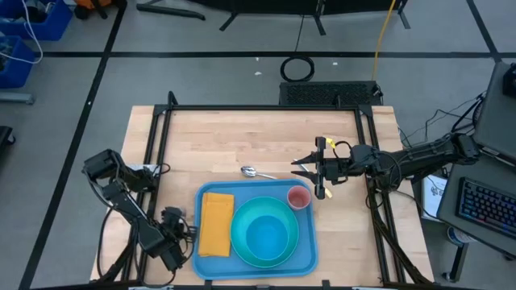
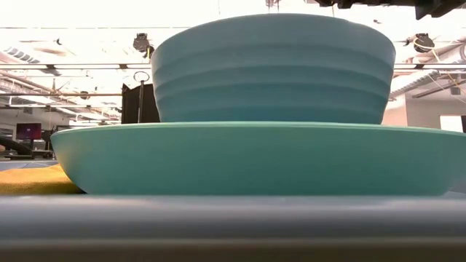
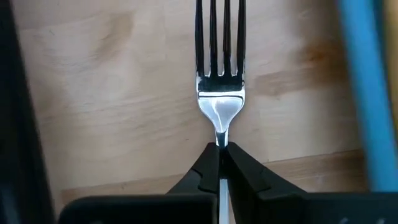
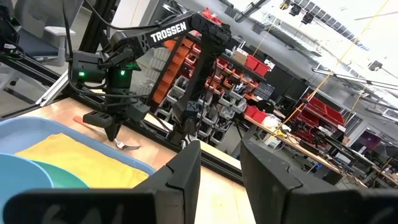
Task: Set up tray
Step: Put the orange fork on top of the yellow table napkin on the blue tray
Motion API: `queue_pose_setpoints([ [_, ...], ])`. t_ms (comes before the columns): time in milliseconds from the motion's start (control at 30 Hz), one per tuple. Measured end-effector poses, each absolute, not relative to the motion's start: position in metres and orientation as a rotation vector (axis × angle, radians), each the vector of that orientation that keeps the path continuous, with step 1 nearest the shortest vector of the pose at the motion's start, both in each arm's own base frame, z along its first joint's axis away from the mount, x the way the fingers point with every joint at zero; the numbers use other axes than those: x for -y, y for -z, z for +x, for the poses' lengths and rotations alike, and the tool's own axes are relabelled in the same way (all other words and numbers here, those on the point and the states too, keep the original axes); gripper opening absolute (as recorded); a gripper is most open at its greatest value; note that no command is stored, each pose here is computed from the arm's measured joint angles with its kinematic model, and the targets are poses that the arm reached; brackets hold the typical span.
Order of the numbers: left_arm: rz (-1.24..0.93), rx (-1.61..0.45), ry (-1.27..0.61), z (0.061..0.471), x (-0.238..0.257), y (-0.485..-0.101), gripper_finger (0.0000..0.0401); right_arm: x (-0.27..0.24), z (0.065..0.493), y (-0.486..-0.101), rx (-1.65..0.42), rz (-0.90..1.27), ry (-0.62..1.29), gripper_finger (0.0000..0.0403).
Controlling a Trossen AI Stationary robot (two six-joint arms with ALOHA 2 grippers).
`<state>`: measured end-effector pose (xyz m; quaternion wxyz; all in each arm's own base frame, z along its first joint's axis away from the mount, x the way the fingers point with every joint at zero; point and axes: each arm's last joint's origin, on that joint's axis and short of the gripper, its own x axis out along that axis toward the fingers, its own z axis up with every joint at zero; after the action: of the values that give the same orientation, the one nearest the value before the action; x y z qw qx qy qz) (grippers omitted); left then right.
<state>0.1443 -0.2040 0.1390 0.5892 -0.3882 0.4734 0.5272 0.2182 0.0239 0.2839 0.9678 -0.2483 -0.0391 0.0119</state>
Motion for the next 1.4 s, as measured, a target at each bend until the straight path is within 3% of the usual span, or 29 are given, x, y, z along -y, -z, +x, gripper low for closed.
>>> queue_pose_setpoints([
  [333,-0.857,-1.048,-1.232,0.149,0.207,-0.157,0.0009,-0.024,0.218,-0.284,0.079,-0.502,-0.024,0.0102],
  [700,-0.906,-0.869,-1.108,0.162,0.192,-0.182,0.001,-0.024,0.218,-0.284,0.079,-0.502,-0.024,0.0102],
  [1400,-0.916,-0.817,-0.965,0.222,0.152,-0.191,0.001,-0.024,0.218,-0.283,0.072,-0.502,-0.026,0.0102],
])
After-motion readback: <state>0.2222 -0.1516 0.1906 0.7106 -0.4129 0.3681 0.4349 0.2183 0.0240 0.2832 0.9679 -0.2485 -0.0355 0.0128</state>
